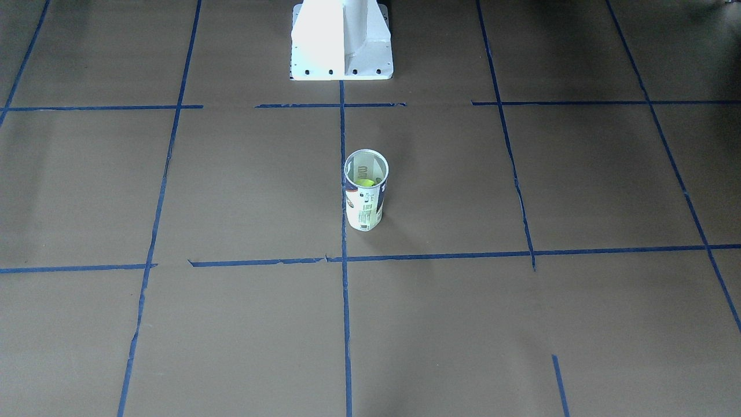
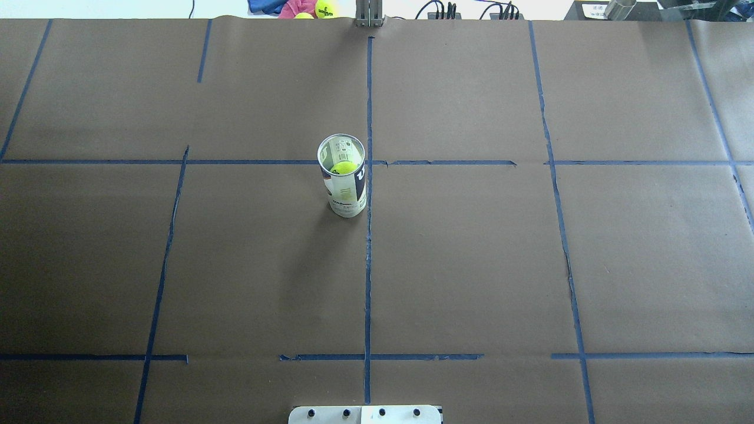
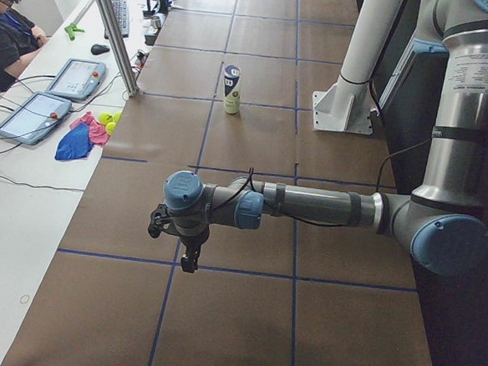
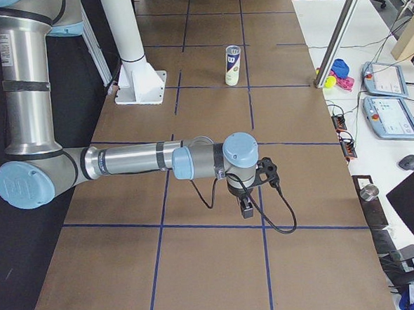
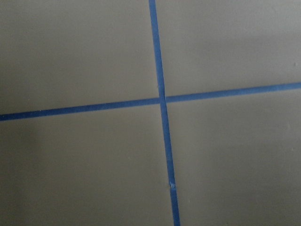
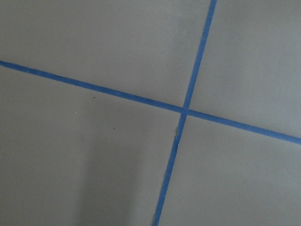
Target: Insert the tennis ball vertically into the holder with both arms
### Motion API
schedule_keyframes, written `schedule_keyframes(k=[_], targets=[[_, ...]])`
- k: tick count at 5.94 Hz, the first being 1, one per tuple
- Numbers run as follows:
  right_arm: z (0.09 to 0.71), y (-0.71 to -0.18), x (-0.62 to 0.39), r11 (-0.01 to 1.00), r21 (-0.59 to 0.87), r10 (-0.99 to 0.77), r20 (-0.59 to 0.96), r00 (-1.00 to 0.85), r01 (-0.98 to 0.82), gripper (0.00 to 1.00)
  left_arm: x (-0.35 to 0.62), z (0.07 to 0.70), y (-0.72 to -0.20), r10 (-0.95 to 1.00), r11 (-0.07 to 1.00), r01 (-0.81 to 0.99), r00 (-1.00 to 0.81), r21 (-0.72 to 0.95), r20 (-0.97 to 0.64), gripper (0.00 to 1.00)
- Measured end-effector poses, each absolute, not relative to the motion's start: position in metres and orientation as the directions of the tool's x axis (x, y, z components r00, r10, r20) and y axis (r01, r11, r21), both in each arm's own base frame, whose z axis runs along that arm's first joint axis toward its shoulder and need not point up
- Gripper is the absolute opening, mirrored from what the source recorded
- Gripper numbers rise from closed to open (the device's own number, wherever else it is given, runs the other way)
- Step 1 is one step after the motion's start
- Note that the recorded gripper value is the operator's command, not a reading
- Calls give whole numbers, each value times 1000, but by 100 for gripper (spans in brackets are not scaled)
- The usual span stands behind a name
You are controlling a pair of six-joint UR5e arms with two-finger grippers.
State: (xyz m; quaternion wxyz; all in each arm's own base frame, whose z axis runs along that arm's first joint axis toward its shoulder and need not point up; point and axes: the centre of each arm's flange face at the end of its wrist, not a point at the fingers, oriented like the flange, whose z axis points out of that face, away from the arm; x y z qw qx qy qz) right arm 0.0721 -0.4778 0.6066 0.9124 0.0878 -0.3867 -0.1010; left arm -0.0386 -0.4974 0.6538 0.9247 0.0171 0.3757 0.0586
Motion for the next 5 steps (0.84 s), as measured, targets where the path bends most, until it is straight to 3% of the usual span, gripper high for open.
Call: schedule_keyframes(k=[5], targets=[[610,-475,68,964,233,-254,693,674,124,100,-39,667,-477,114,993,-102,715,58,-690,100]])
